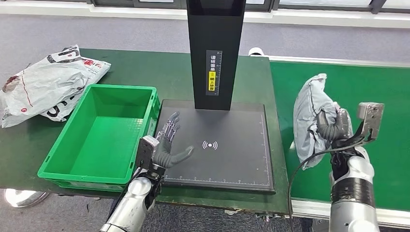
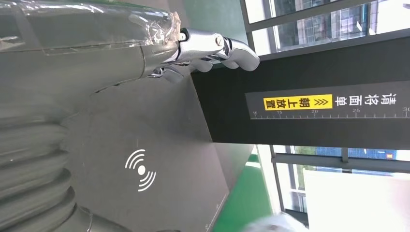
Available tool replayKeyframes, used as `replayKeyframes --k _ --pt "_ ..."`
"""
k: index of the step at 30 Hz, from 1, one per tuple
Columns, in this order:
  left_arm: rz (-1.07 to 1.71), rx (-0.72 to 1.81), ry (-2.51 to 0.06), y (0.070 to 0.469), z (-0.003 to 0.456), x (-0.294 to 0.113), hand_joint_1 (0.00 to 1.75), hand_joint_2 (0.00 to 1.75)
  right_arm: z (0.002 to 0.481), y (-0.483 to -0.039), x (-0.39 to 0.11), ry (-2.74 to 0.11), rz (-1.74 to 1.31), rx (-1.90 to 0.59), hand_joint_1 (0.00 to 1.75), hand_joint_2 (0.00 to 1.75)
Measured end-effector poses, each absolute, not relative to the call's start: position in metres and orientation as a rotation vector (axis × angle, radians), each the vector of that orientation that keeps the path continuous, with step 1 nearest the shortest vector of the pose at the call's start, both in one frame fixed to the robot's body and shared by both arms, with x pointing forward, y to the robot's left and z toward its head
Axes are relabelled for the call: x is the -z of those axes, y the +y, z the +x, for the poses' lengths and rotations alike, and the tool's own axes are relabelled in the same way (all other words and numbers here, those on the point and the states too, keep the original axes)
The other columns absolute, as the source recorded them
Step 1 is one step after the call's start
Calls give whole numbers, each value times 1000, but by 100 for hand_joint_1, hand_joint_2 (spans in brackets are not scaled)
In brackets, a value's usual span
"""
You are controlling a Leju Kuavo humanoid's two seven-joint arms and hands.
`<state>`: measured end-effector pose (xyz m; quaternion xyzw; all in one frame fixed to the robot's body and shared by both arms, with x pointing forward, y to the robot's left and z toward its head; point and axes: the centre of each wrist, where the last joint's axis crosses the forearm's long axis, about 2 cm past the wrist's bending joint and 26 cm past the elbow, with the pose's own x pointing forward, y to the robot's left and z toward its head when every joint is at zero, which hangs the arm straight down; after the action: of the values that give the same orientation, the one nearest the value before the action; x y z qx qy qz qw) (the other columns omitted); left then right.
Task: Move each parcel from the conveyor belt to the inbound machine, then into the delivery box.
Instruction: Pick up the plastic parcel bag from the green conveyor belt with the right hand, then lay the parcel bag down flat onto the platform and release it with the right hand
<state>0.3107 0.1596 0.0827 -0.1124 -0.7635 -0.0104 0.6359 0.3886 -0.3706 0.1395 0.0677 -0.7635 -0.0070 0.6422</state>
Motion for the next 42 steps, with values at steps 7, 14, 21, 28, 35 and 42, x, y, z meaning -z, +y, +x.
replayKeyframes --k 7,14,21,28,35,42 --pt "-257 22 -1751 160 311 -84 0 175 402 -322 -185 -1890 188 -101 175 175" --pt "-239 14 -1759 156 308 -89 0 175 411 -256 -194 -1811 239 -287 175 175" --pt "-190 -31 -1796 159 304 -101 0 175 417 -179 -176 -1629 341 -499 175 175" --pt "-141 -77 -1842 166 297 -110 0 175 394 -125 -144 -1443 446 -701 0 175" --pt "-141 -82 -1864 165 292 -115 0 175 374 -107 -120 -1322 495 -805 0 175" --pt "-150 -71 -1865 163 292 -116 0 175 360 -106 -103 -1291 518 -836 0 0"
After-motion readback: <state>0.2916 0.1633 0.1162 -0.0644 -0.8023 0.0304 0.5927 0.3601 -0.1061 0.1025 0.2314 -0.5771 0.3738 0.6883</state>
